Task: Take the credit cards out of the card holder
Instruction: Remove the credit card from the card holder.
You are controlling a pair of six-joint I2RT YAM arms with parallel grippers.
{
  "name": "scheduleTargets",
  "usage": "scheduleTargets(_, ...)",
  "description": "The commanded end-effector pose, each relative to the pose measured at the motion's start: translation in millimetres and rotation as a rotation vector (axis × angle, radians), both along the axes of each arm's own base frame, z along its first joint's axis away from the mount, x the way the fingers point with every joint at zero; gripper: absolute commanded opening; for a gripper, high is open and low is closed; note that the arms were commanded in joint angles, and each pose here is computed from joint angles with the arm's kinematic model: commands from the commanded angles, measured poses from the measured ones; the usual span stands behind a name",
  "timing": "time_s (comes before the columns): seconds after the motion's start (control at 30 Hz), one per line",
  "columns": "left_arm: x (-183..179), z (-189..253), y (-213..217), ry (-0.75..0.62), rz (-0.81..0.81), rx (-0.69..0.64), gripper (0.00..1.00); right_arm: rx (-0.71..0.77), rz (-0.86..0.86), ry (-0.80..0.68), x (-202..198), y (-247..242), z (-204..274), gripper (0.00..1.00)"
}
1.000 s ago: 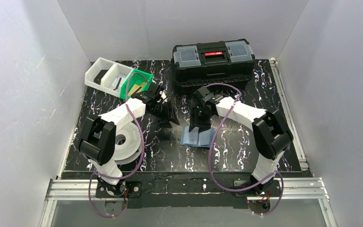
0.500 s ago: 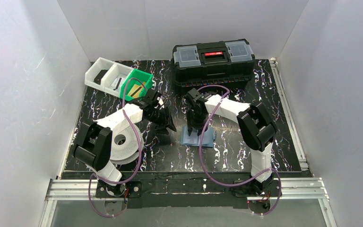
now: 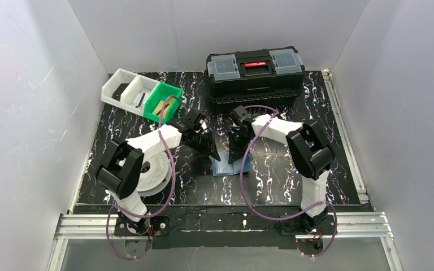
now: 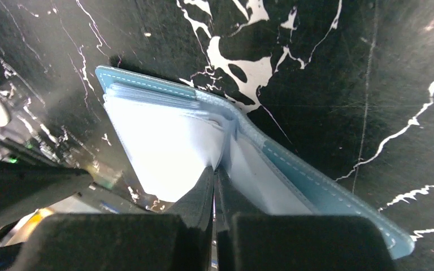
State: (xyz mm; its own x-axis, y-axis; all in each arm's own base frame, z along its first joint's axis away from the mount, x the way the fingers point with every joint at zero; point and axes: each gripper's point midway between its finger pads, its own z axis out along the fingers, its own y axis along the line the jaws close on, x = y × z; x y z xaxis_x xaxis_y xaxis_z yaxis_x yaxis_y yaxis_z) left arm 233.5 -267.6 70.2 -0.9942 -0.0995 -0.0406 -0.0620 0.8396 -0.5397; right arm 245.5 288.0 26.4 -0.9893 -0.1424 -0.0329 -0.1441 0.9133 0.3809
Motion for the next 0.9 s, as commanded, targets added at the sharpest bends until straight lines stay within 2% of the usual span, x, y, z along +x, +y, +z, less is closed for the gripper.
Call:
scheduleTargets(0.0,12.1,8.5,-26.1,-0.014,-0.01,-0.051,0.43,0.063,0.016,0.101,-21.6,-7.4,-21.3,0.02)
scheduleTargets(0.27,16.8,-4.0,-41.0,-0.003,-0.021,-0.043,0.42,0.12,-0.013,0.13,-18.9,-11.5,-19.5,0.01)
scheduleTargets(0.63,14.7,-30.7,-22.6,0.007,-0.026,0.089,0.42,0.159,-0.047,0.156,-15.2,-16.7,-18.6,0.01)
scheduleTargets(0.87,13.0,-34.9,-21.7,0.009,-0.045,0.097,0.42,0.17,-0.059,0.166,-13.1,-17.2,-17.7,0.01)
